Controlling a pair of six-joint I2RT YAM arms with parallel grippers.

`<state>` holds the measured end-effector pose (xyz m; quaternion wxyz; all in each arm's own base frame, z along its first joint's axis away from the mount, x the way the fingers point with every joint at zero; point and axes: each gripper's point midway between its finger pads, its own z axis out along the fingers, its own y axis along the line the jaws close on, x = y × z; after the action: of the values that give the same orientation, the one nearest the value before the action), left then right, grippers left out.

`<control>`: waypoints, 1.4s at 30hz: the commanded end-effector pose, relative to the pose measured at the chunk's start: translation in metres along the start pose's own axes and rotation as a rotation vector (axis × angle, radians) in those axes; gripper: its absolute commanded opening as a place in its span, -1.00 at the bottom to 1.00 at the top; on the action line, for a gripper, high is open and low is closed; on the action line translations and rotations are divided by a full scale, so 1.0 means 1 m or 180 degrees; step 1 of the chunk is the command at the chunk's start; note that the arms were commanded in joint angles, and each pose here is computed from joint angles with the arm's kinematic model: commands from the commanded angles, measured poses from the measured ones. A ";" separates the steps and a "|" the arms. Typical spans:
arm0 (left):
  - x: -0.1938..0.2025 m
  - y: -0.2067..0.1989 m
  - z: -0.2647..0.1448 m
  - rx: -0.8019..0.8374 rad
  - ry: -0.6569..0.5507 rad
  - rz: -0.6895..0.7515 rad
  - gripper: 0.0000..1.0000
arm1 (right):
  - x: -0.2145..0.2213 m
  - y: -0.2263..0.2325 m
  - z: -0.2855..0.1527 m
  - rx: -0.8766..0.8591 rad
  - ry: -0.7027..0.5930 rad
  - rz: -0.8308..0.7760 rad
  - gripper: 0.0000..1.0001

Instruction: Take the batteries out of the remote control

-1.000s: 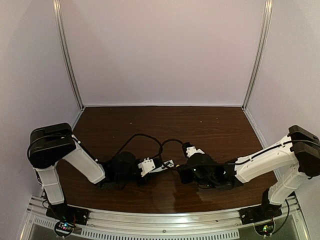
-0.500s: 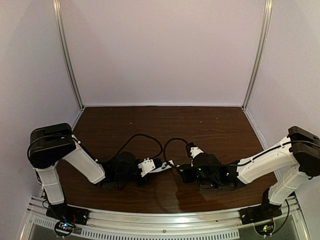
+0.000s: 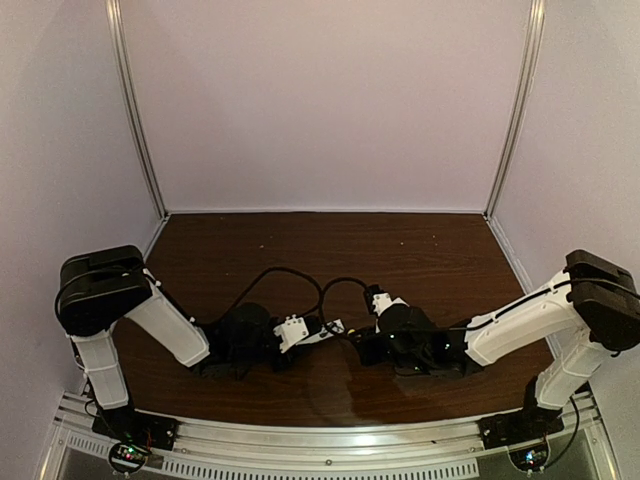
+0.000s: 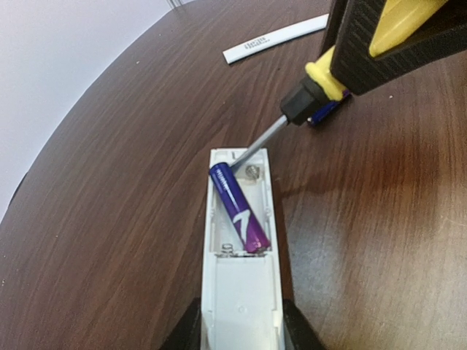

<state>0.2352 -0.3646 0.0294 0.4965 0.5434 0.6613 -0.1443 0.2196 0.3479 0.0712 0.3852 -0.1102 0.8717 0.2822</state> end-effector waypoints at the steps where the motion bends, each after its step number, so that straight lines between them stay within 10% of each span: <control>1: -0.043 0.007 -0.003 -0.0027 -0.0535 -0.0007 -1.00 | 0.002 0.027 0.006 -0.0323 0.0129 -0.0081 -1.00; 42: -0.034 0.017 -0.001 -0.0093 -0.0480 -0.0034 -1.00 | 0.015 0.056 0.014 -0.0652 0.0257 -0.0135 -1.00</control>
<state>0.2464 -0.3528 0.0262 0.4960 0.5324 0.6728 -0.1335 0.2297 0.3632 0.0679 0.3918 -0.1241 0.8673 0.2808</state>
